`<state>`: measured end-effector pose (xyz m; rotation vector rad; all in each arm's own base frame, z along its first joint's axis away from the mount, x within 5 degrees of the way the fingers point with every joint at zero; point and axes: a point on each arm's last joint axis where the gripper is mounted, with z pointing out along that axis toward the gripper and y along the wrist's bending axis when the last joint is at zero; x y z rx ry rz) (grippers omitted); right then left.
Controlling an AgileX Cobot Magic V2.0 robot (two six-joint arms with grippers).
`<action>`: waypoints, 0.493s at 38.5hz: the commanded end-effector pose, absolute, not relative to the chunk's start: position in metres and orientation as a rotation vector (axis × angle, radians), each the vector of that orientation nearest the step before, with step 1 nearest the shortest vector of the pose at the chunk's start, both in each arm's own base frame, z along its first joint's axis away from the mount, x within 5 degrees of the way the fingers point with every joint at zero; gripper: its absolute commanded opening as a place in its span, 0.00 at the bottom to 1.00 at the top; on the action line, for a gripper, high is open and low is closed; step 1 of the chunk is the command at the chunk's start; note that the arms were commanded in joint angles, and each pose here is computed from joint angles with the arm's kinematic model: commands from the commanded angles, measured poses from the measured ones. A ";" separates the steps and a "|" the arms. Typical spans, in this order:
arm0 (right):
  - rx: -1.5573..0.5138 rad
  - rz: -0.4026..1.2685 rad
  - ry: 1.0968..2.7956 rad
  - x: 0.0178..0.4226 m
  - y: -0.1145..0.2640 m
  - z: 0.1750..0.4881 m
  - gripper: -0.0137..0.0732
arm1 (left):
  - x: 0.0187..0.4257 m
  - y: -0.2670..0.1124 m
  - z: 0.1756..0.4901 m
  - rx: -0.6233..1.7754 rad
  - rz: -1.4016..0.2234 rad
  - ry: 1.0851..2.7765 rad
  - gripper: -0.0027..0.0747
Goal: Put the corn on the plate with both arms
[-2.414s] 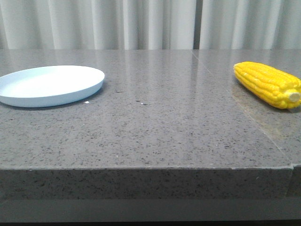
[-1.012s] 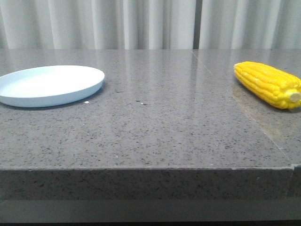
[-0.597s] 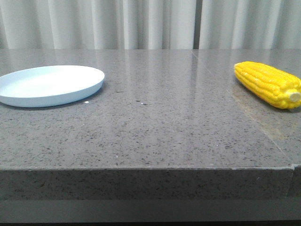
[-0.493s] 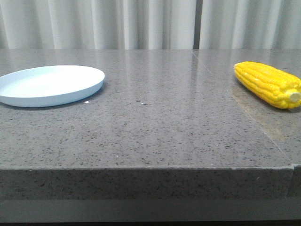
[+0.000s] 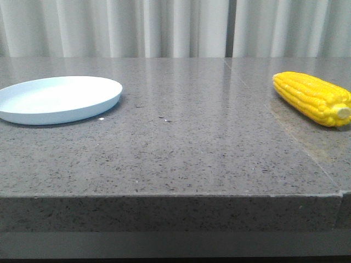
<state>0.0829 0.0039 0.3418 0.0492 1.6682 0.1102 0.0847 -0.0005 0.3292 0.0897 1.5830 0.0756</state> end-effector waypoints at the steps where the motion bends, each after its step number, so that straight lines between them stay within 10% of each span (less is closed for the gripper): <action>1: 0.052 0.100 1.576 0.084 0.003 0.359 0.92 | 0.085 -0.002 0.347 0.092 0.068 1.481 0.87; 19: 0.052 0.100 1.579 0.084 0.003 0.358 0.91 | 0.091 -0.002 0.349 0.098 0.063 1.475 0.86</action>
